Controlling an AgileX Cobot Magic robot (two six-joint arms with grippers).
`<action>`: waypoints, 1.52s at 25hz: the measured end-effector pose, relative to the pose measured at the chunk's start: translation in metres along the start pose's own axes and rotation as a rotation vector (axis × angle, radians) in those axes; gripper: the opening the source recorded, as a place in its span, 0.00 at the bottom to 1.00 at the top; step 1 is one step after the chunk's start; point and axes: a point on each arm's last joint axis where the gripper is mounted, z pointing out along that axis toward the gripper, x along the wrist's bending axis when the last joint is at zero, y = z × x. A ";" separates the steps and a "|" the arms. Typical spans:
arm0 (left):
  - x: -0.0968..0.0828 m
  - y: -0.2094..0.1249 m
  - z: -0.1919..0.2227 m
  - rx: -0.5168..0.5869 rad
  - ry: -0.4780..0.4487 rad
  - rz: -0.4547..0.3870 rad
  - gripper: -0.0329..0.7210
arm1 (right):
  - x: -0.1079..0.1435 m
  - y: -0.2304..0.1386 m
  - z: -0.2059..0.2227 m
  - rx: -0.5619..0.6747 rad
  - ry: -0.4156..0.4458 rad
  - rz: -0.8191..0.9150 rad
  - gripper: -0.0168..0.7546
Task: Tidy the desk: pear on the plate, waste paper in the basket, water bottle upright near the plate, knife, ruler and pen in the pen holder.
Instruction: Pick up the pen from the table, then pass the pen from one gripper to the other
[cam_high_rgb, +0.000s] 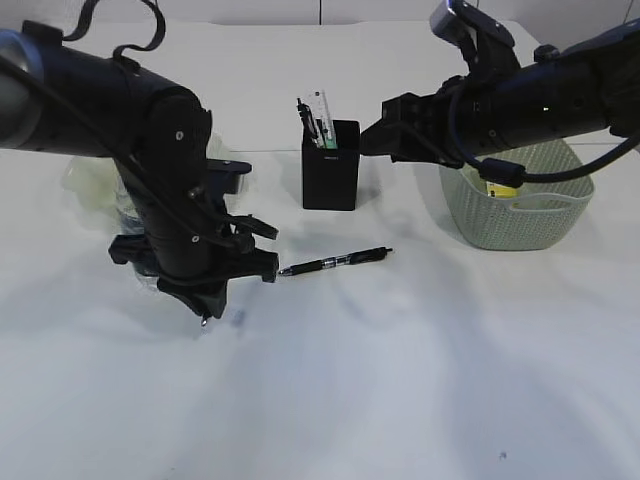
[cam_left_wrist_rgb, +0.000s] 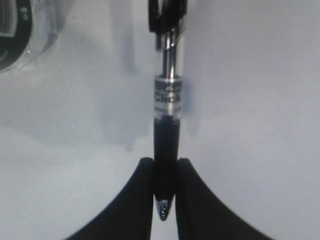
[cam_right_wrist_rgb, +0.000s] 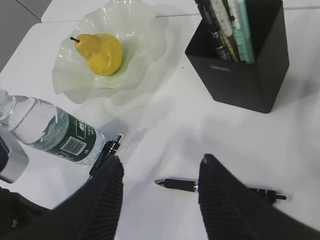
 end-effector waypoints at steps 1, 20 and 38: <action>0.001 0.000 -0.003 -0.010 0.001 0.004 0.12 | 0.001 0.000 0.000 0.004 0.007 0.000 0.50; -0.029 -0.012 -0.072 -0.237 -0.102 0.129 0.12 | 0.023 0.014 -0.028 -0.039 0.079 0.001 0.50; -0.073 -0.036 -0.099 -0.350 -0.237 0.244 0.12 | 0.029 0.012 -0.030 -0.004 0.133 0.098 0.50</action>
